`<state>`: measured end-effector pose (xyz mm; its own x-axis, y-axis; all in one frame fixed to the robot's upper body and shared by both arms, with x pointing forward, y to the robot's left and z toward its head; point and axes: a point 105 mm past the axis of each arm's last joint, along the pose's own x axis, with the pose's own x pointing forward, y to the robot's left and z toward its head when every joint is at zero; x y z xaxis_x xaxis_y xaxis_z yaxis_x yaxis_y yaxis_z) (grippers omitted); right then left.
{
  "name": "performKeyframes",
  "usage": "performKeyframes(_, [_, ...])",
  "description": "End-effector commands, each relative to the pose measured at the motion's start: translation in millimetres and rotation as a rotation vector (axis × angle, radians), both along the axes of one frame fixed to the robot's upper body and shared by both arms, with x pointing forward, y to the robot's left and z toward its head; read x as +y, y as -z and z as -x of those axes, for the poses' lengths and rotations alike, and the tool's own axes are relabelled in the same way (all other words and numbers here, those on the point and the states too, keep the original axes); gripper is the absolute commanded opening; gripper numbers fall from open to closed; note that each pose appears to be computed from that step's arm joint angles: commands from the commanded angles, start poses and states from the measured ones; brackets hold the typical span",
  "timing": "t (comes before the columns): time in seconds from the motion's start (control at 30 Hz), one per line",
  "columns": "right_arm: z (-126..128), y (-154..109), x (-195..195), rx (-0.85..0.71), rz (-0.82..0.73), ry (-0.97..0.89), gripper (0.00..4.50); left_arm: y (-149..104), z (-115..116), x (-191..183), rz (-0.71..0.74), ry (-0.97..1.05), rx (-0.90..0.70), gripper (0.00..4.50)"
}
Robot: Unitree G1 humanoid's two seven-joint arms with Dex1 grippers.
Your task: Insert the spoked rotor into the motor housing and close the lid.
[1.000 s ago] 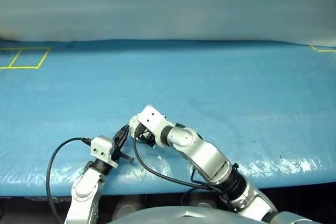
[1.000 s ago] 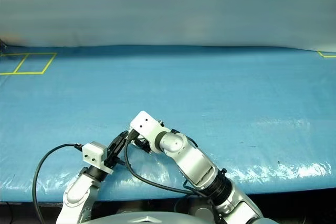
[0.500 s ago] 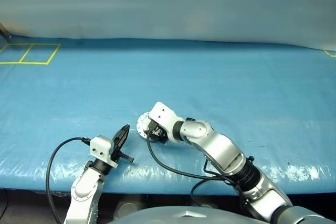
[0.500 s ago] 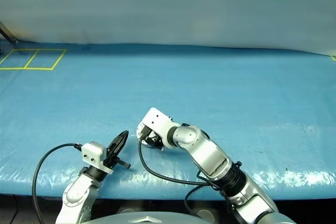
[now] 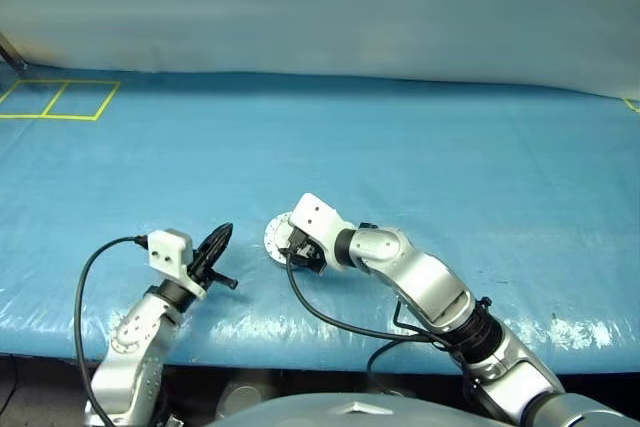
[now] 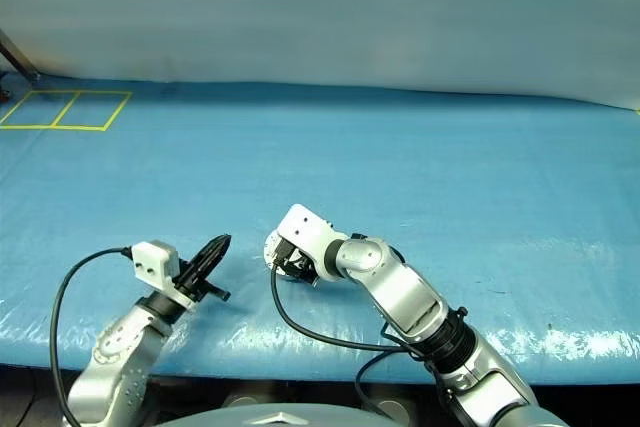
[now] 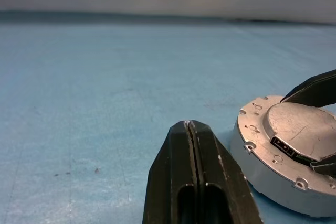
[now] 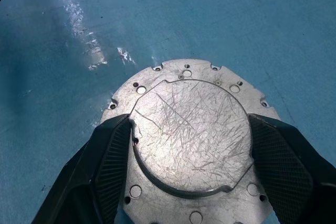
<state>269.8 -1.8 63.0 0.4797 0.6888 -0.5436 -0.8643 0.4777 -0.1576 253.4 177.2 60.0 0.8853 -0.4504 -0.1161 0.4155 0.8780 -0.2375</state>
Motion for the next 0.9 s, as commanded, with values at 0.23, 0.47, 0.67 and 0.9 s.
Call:
performKeyframes(0.23, [1,58,-36,0.16,0.191,0.121,3.19,-26,-17,-23,0.189,0.258,0.17,0.0])
performKeyframes(0.47, [1,56,-34,0.153,0.183,0.129,3.19,-15,-31,-35,0.172,0.342,0.267,0.0])
performKeyframes(0.67, [2,56,-35,0.153,0.181,0.136,3.19,0,-33,-42,0.128,0.379,0.324,0.0])
performKeyframes(0.9, [8,55,-32,0.201,0.123,0.131,3.19,18,-28,-47,0.065,0.413,0.384,0.0])
